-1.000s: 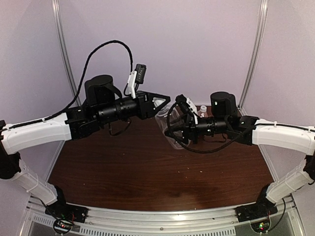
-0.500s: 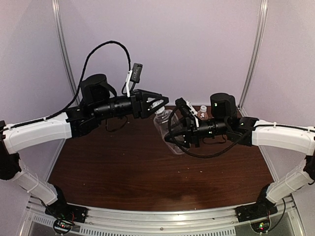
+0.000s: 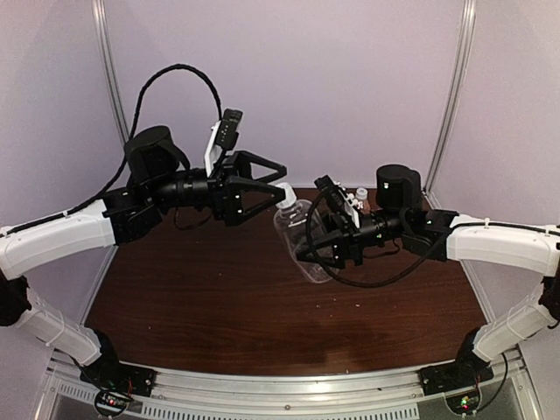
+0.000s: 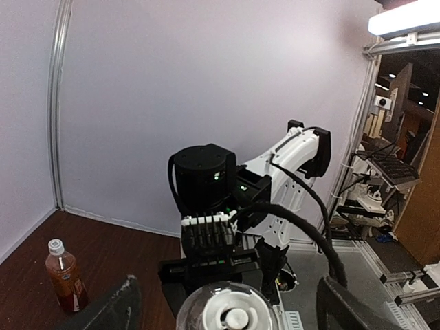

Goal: Unscrew the bottle caps

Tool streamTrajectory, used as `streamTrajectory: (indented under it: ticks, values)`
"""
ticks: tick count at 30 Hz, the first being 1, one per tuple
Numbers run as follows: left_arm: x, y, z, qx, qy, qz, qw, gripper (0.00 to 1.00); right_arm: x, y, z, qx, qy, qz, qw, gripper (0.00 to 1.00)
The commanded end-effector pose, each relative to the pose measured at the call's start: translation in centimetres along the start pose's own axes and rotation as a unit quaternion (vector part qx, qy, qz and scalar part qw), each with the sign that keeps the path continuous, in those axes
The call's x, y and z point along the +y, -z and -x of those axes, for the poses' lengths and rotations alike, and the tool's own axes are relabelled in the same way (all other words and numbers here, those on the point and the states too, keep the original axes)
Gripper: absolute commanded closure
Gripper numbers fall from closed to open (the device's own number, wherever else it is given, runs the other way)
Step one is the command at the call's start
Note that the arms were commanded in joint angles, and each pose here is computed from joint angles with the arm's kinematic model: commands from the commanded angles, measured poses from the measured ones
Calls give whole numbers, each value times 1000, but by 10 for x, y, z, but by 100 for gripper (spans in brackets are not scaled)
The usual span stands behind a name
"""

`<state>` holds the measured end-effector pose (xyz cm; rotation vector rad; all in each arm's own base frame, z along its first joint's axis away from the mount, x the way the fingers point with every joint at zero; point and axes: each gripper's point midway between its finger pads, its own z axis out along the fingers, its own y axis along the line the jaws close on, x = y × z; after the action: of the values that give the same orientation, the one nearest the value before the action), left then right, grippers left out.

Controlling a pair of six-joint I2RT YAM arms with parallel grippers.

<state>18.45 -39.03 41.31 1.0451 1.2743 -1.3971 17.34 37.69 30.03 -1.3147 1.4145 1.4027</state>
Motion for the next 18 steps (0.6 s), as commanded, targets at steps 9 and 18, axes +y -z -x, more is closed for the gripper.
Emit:
streamTrajectory:
  ticks: [9,18]
  values:
    - [-35,-5,9,-18,-64,-154,986,27,23,-1,11,-16,2,77,997,55]
    - [-34,-10,7,-16,-54,-172,984,44,21,-1,9,-15,0,76,997,55]
